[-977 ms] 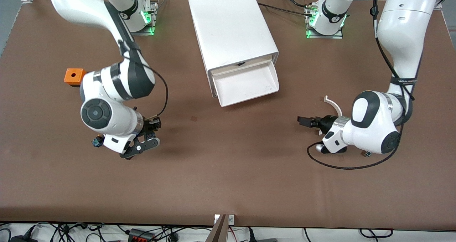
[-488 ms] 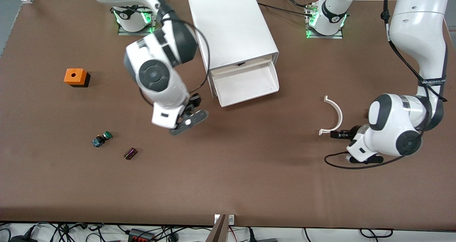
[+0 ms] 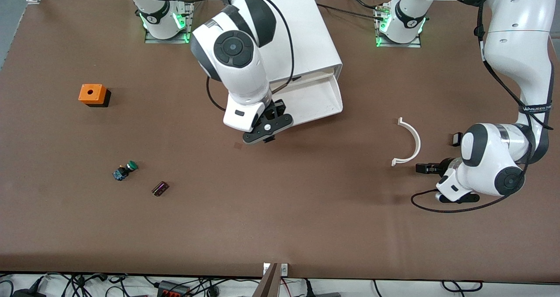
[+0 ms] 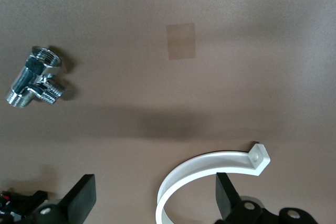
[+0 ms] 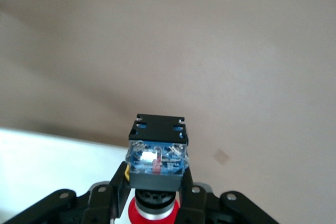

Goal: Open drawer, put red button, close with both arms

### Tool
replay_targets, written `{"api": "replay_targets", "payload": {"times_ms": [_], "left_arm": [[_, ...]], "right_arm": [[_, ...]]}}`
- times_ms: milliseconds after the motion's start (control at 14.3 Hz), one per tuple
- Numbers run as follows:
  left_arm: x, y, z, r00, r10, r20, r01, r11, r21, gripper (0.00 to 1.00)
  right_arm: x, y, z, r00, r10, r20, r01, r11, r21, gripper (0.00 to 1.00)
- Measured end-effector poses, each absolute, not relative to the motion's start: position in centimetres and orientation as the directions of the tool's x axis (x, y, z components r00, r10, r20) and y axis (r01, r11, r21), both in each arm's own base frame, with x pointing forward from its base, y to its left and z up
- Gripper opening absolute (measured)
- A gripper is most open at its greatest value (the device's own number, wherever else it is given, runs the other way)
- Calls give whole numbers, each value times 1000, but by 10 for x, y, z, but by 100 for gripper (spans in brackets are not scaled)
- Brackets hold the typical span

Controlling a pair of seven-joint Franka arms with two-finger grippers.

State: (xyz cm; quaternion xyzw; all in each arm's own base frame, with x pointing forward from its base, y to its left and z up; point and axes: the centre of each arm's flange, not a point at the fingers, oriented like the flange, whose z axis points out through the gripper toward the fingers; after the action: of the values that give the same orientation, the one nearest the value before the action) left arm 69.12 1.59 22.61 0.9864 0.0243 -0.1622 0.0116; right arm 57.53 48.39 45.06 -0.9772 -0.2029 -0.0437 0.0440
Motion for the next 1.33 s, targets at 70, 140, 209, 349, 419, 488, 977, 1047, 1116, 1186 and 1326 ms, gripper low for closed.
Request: {"api": "replay_targets", "payload": {"times_ms": [70, 140, 209, 349, 419, 488, 977, 1047, 1116, 1186, 1326], "left_arm": [[691, 16, 226, 946, 44, -320, 52, -999, 15, 100], [691, 16, 226, 946, 44, -320, 52, -999, 15, 100], [691, 16, 226, 947, 44, -320, 52, -999, 15, 100], [691, 16, 226, 947, 44, -319, 52, -999, 15, 100], [691, 16, 226, 947, 44, -319, 52, -999, 15, 100], [691, 16, 226, 947, 44, -319, 52, -999, 15, 100], [692, 16, 226, 948, 44, -315, 52, -999, 15, 100], [692, 16, 226, 948, 45, -315, 52, -999, 15, 100], [692, 16, 226, 948, 45, -315, 52, -999, 15, 100], [692, 16, 226, 948, 44, -315, 52, -999, 15, 100], [692, 16, 226, 948, 44, -315, 52, -999, 15, 100]], "right_arm": [[572, 493, 446, 916, 386, 113, 395, -916, -74, 41], [565, 503, 439, 916, 386, 111, 396, -915, -76, 41], [558, 514, 432, 916, 388, 104, 397, -914, -81, 41], [544, 532, 416, 919, 387, 73, 394, -913, -112, 41], [540, 537, 409, 919, 389, 59, 394, -911, -121, 41], [539, 539, 404, 919, 390, 50, 393, -911, -126, 41], [512, 568, 357, 899, 437, -25, 429, -892, -142, 41], [508, 572, 353, 896, 443, -33, 435, -890, -139, 41], [505, 573, 350, 894, 446, -42, 438, -889, -136, 41], [504, 573, 348, 892, 448, -53, 438, -889, -132, 41], [500, 573, 341, 888, 453, -81, 442, -888, -124, 41]]}}
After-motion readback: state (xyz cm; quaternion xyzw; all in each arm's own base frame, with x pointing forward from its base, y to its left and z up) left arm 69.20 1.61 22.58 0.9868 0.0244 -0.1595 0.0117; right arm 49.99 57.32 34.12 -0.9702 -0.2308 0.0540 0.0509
